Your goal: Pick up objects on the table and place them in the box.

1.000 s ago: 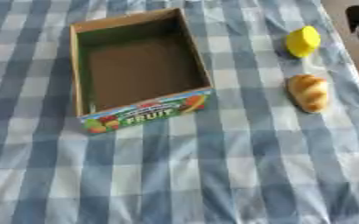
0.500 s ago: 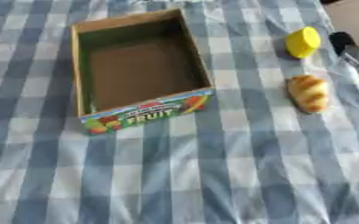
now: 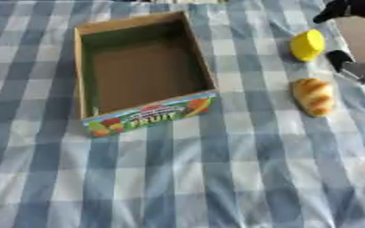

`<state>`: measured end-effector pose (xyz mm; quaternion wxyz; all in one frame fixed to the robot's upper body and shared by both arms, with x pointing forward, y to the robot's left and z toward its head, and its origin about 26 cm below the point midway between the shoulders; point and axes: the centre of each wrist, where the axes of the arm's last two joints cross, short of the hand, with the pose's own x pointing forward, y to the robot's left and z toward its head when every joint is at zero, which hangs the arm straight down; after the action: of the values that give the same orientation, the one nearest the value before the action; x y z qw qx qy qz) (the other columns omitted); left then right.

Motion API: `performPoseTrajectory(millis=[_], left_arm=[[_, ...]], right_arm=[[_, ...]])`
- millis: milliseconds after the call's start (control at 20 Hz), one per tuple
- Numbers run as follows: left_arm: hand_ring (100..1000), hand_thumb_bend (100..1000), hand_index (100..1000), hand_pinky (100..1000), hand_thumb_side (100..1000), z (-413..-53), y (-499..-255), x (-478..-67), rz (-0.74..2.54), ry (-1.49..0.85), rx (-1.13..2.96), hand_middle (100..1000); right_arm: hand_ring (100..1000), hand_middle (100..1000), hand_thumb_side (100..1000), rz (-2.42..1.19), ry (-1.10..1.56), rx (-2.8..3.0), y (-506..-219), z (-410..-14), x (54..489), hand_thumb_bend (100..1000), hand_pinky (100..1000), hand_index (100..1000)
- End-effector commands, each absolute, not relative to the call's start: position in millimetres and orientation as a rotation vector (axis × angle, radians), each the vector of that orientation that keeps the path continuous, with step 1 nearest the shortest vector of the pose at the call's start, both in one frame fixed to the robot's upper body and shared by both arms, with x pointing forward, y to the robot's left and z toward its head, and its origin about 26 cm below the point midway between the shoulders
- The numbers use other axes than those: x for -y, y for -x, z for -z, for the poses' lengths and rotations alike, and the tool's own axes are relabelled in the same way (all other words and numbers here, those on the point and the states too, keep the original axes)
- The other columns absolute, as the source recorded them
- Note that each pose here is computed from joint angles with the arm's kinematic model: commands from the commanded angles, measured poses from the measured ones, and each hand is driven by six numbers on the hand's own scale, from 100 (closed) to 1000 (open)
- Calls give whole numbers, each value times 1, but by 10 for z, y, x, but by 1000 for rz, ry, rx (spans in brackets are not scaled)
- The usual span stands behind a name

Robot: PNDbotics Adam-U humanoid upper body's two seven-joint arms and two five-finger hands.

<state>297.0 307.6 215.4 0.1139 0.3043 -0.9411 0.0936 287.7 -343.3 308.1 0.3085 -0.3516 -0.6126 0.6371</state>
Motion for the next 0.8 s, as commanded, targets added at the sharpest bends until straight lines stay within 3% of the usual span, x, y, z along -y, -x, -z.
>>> performPoseTrajectory(millis=[50, 100, 200, 350, 800], left_arm=[[792, 305, 927, 786, 384, -2229, -2950, -3066, -257, -879, 2790, 779], [792, 304, 927, 786, 384, -2226, -2950, -3065, -256, -878, 2789, 780], [794, 304, 927, 786, 385, -2223, -2950, -3064, -256, -876, 2788, 780], [797, 300, 927, 786, 389, -2218, -2950, -3057, -254, -870, 2786, 782], [799, 295, 927, 786, 393, -2204, -2952, -3041, -249, -853, 2781, 783]], right_arm=[[968, 840, 525, -1714, 931, 1561, -2913, -3108, 3495, 145, 853, 915], [970, 836, 448, -1717, 927, 1547, -2927, -3087, 3512, 186, 854, 919], [973, 831, 475, -1715, 929, 1519, -2951, -3046, 3554, 218, 857, 920], [989, 819, 421, -1700, 940, 1481, -2981, -2980, 3616, 307, 865, 916], [1000, 828, 276, -1647, 897, 1417, -3065, -2852, 3712, 408, 875, 913]])
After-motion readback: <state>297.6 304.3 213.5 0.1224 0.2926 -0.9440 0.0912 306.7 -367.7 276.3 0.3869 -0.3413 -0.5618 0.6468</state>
